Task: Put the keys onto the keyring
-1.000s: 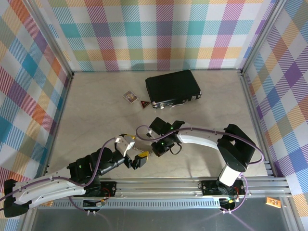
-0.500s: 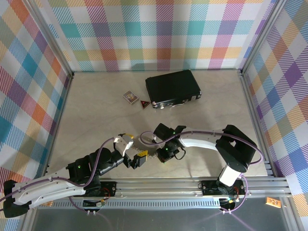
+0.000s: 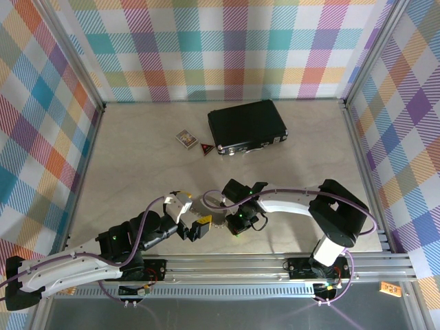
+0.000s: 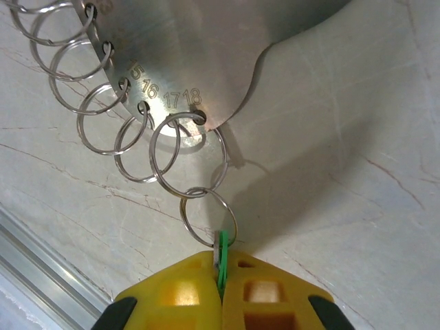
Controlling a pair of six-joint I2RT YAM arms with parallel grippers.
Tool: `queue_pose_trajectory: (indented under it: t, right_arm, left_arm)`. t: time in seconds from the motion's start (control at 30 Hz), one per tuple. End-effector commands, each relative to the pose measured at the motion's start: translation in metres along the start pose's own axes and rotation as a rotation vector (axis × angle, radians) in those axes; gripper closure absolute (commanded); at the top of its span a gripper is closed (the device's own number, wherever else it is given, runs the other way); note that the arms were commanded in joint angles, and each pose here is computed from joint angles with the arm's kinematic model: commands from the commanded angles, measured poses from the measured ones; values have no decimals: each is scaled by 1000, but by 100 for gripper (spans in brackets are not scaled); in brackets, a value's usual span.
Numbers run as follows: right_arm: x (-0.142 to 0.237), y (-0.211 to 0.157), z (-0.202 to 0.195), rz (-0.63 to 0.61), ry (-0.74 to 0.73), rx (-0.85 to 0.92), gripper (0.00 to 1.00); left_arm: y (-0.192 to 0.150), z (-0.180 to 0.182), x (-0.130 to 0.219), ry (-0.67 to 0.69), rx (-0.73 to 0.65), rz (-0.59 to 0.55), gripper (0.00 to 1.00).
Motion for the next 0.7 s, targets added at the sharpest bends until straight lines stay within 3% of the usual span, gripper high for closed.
queue_pose_trajectory:
  t: [0.0, 0.47, 0.67]
  right_arm:
    - [3, -4, 5, -4, 21, -4, 95]
    - [32, -6, 5, -97, -41, 1, 72]
    - [58, -5, 5, -209, -93, 36, 55]
  left_arm:
    - [14, -2, 5, -5, 17, -50, 0]
    - [13, 4, 11, 28, 49, -39, 0]
    - [14, 23, 18, 175, 74, -59, 0]
Point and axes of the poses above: each hand's point on the last joint's axis, 136 mm out from that joint toward the fingers, its own x axis back along the fingers, its own z axis along the line the jaws close on, y = z × x, the point moved 5 cm from there along x, back along the fingers, and after that the axes turned 12 degrees about x, right-handed, at the moved point
